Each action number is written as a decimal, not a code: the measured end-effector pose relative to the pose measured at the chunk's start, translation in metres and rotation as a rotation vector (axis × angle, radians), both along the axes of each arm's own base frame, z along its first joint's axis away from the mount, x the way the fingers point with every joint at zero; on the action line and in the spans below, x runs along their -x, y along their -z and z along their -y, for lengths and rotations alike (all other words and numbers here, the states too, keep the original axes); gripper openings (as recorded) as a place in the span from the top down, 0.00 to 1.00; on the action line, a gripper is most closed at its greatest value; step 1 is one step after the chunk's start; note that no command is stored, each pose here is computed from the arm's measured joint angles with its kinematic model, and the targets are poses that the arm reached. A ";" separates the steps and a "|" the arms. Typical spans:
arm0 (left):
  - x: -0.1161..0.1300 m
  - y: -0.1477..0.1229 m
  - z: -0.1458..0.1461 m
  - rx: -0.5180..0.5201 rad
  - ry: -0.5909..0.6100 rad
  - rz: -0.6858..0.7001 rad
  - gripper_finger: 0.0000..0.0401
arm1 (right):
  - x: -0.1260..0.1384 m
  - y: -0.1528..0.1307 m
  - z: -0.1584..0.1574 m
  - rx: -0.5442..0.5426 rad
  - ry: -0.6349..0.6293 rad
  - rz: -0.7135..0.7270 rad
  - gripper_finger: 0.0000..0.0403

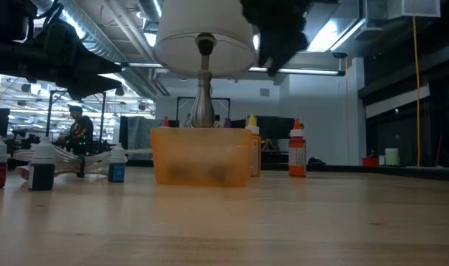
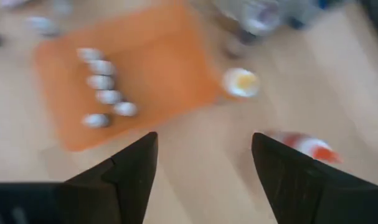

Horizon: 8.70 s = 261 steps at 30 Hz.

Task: Pick & Place food coloring
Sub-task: Put the large orange food coloring bottle into the orange bin, then put the large blue food coloring bottle into the orange bin

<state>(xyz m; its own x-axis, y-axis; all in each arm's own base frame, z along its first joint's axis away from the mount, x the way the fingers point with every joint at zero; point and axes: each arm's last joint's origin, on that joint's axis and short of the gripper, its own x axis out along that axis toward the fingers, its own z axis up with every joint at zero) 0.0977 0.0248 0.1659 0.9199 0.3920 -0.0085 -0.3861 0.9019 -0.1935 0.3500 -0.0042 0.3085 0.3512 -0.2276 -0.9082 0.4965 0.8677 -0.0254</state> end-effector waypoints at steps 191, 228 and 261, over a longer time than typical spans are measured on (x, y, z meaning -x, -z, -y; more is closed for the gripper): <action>0.000 0.000 0.000 0.000 0.000 0.000 0.27 | -0.123 0.055 0.010 0.135 -0.072 0.027 0.55; 0.000 0.000 0.000 0.000 0.000 0.000 0.27 | 0.066 0.032 0.006 0.230 -0.202 0.188 0.55; 0.000 0.000 0.000 0.000 0.000 0.000 0.27 | 0.097 0.140 0.186 0.249 -0.144 0.710 0.31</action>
<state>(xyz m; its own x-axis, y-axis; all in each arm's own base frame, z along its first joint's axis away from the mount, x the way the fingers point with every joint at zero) 0.0977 0.0248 0.1659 0.9198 0.3922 -0.0083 -0.3863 0.9018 -0.1936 0.2533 -0.1907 0.1685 0.8729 -0.3036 -0.3818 0.3493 0.9354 0.0546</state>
